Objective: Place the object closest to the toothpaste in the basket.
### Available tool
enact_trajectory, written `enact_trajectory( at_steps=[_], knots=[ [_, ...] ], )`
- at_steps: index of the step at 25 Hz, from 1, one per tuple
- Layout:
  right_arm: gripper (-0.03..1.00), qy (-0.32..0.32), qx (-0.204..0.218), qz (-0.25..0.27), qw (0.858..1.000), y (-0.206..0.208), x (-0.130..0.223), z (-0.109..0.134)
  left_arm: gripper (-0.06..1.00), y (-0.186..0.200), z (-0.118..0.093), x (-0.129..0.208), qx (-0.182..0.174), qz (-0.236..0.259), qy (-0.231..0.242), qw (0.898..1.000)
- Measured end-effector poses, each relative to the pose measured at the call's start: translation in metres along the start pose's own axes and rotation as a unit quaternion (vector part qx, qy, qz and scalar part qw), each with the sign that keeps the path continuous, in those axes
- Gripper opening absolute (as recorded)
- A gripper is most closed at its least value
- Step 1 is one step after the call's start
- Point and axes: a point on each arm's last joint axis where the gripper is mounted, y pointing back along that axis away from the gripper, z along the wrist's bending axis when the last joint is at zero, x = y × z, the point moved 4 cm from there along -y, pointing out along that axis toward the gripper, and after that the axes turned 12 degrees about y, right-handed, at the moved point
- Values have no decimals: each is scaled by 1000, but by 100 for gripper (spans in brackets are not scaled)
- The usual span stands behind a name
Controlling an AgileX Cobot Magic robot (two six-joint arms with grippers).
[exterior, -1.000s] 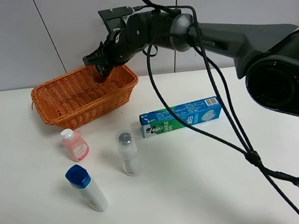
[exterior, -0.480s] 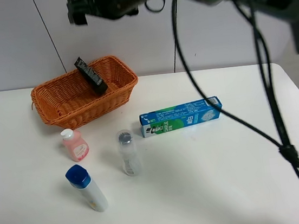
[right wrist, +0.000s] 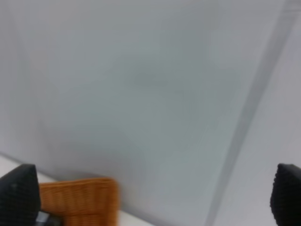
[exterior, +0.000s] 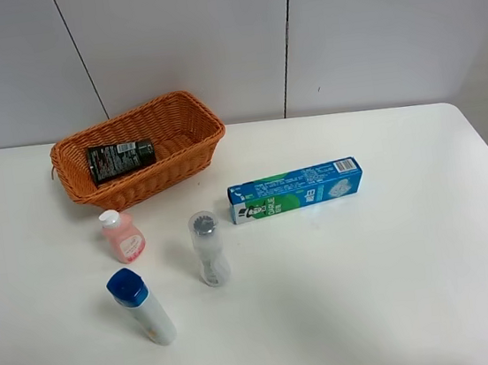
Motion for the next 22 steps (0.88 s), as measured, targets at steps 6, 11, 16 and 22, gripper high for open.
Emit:
enact_trajectory(
  at_steps=[6,11,16,22],
  knots=[
    [98,-16,94,5,995,95,0,-50,99,0,0,0,0,0,0,1000],
    [98,-17,165,64,984,141,52,-66,99,0,0,0,0,0,0,1000],
    [98,-42,201,165,965,167,162,-50,99,0,0,0,0,0,0,1000],
    [98,-103,221,229,942,200,285,-2,99,0,0,0,0,0,0,1000]
  ],
)
